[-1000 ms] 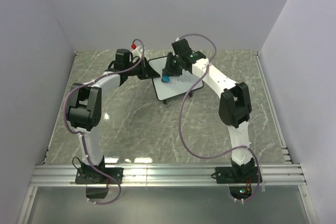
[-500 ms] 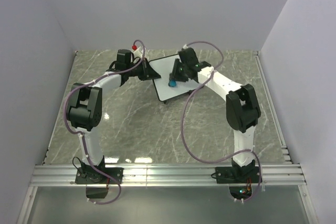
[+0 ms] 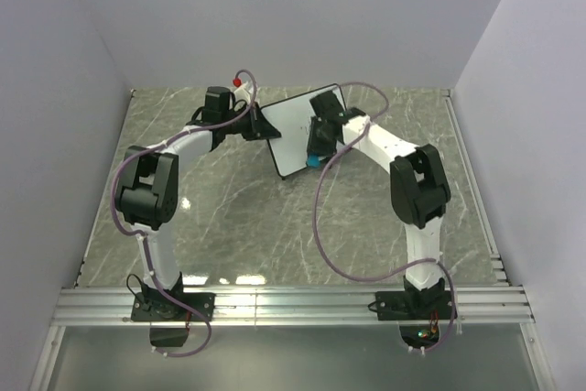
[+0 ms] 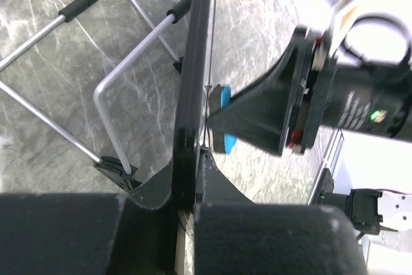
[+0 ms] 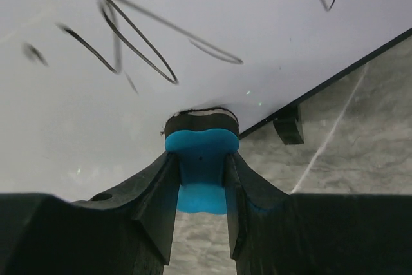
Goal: Erase the whiteboard
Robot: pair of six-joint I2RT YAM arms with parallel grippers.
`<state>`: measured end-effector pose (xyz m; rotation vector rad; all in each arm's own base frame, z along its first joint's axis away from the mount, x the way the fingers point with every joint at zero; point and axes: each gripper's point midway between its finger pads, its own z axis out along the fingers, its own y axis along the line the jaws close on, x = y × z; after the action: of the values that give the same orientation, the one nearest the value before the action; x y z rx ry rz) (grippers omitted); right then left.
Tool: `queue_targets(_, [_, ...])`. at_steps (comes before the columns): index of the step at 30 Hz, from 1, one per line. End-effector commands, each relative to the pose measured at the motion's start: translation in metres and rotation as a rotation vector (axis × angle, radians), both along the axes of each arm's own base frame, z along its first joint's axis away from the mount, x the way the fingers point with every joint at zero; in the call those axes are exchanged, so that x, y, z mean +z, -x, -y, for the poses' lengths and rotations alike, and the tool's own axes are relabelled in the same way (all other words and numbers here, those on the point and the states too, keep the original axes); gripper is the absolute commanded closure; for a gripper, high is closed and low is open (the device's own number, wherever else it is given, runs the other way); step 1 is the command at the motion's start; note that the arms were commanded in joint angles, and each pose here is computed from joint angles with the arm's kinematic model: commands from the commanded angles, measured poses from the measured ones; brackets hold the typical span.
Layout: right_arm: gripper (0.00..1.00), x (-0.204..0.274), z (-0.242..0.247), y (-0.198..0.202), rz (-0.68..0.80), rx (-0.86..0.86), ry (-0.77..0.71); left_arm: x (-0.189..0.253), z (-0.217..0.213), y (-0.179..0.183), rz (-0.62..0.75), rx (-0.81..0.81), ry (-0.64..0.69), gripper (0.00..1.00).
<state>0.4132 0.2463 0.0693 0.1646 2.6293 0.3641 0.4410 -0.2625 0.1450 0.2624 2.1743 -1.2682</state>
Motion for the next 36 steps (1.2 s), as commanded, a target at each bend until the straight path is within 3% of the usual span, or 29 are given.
queue_targets(1, [1.0,0.059,-0.038,-0.066,0.196,-0.029,-0.106,-0.023,0.01,0.047,-0.166,-0.053,-0.06,1.0])
queue_targets(6, [1.0,0.094,-0.051,-0.101,0.274,-0.079,-0.146,-0.021,0.011,0.055,-0.17,-0.063,-0.061,1.0])
queue_targets(12, [1.0,0.076,-0.05,-0.107,0.264,-0.132,-0.163,-0.015,0.01,0.058,-0.165,-0.061,-0.067,1.0])
queue_targets(19, [1.0,0.002,-0.008,-0.048,0.144,-0.165,-0.061,-0.008,0.011,0.057,-0.168,-0.068,-0.063,1.0])
queue_targets(25, [1.0,-0.028,0.021,-0.015,0.085,-0.199,-0.023,-0.002,0.014,0.052,-0.152,-0.069,-0.052,1.0])
queue_targets(30, [1.0,-0.01,0.015,-0.031,0.11,-0.192,-0.025,-0.005,0.015,0.053,-0.151,-0.073,-0.044,1.0])
queue_targets(36, [1.0,0.061,-0.015,-0.086,0.236,-0.197,-0.119,-0.012,0.013,0.053,-0.155,-0.077,-0.059,1.0])
